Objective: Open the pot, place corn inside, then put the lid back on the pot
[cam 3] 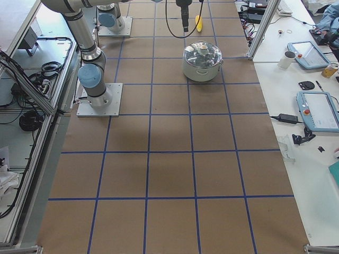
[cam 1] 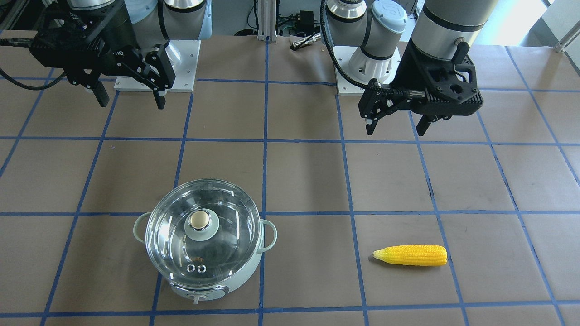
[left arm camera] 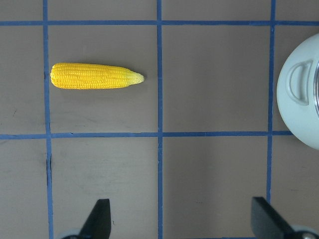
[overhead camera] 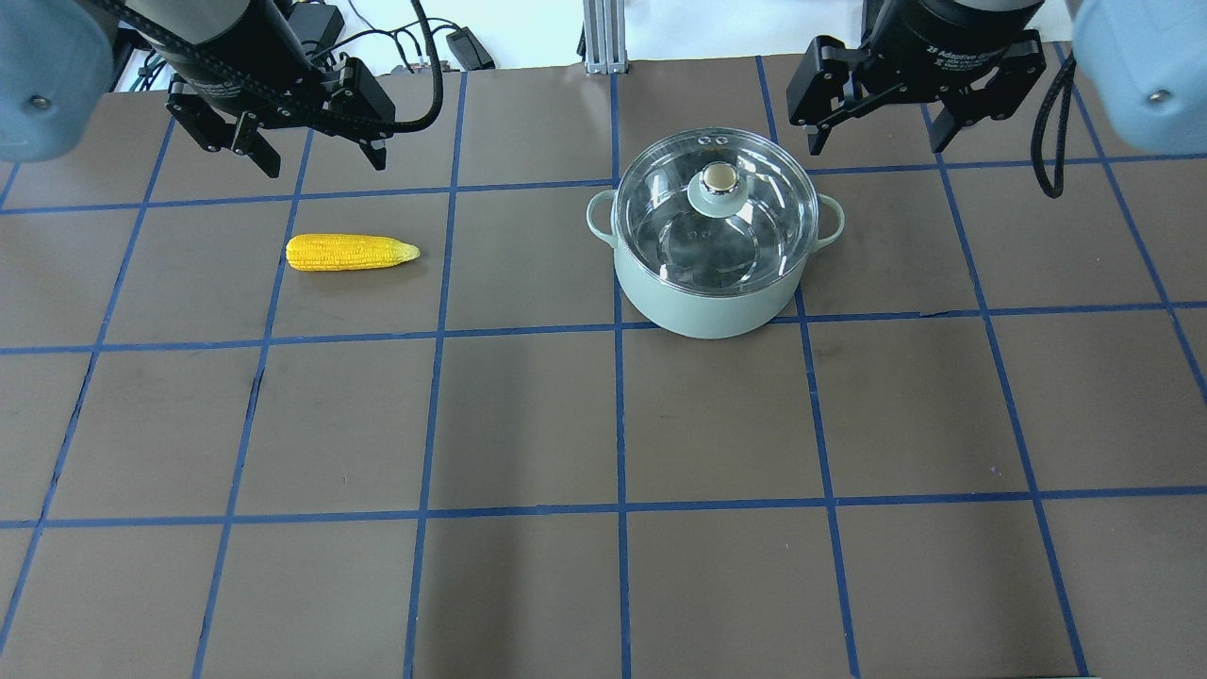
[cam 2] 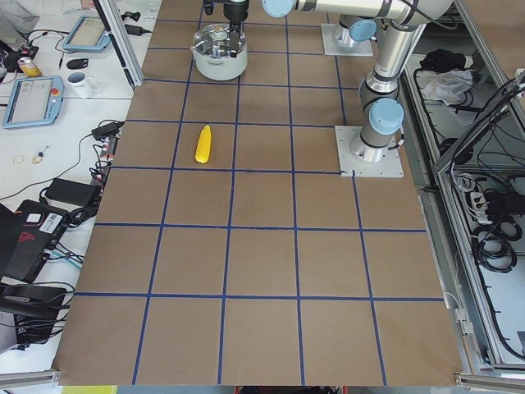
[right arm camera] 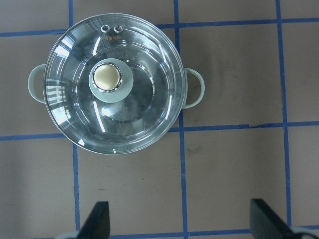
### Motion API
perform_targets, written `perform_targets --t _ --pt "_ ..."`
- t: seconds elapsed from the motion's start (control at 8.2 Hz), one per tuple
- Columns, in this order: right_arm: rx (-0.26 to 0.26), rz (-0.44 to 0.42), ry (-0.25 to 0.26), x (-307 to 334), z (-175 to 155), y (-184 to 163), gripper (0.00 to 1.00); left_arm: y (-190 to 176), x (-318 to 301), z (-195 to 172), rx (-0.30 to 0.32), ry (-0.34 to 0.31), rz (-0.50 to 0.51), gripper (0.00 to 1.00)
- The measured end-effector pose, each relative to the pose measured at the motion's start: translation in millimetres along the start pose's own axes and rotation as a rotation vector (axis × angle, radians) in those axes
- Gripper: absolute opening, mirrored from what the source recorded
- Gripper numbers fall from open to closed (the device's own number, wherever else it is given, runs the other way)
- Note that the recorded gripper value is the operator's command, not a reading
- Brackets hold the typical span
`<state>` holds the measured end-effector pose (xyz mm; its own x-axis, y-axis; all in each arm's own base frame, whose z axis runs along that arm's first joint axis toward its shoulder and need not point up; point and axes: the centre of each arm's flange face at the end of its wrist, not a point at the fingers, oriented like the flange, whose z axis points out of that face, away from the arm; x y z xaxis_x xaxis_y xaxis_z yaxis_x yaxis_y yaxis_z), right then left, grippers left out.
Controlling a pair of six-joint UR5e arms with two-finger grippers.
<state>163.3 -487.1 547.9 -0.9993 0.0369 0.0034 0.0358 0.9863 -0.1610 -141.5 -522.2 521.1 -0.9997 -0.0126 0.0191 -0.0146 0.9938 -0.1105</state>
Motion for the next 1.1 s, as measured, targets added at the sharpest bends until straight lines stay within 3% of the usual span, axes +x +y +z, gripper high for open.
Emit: perform_targets --t 0.49,0.73,0.85,1.1 --pt "-0.001 -0.002 0.002 -1 9 -7 1.00 -5 -6 5 -0.006 -0.005 -0.008 1.00" --pt "0.014 -0.002 0.000 -4 27 -27 1.00 -20 -20 12 0.034 -0.011 -0.054 1.00" --pt "0.025 0.008 -0.003 -7 43 -43 1.00 -36 -32 25 0.059 -0.010 -0.136 1.00" --pt "0.042 0.047 -0.019 -25 85 -70 1.00 -64 -62 62 0.047 -0.013 -0.422 1.00"
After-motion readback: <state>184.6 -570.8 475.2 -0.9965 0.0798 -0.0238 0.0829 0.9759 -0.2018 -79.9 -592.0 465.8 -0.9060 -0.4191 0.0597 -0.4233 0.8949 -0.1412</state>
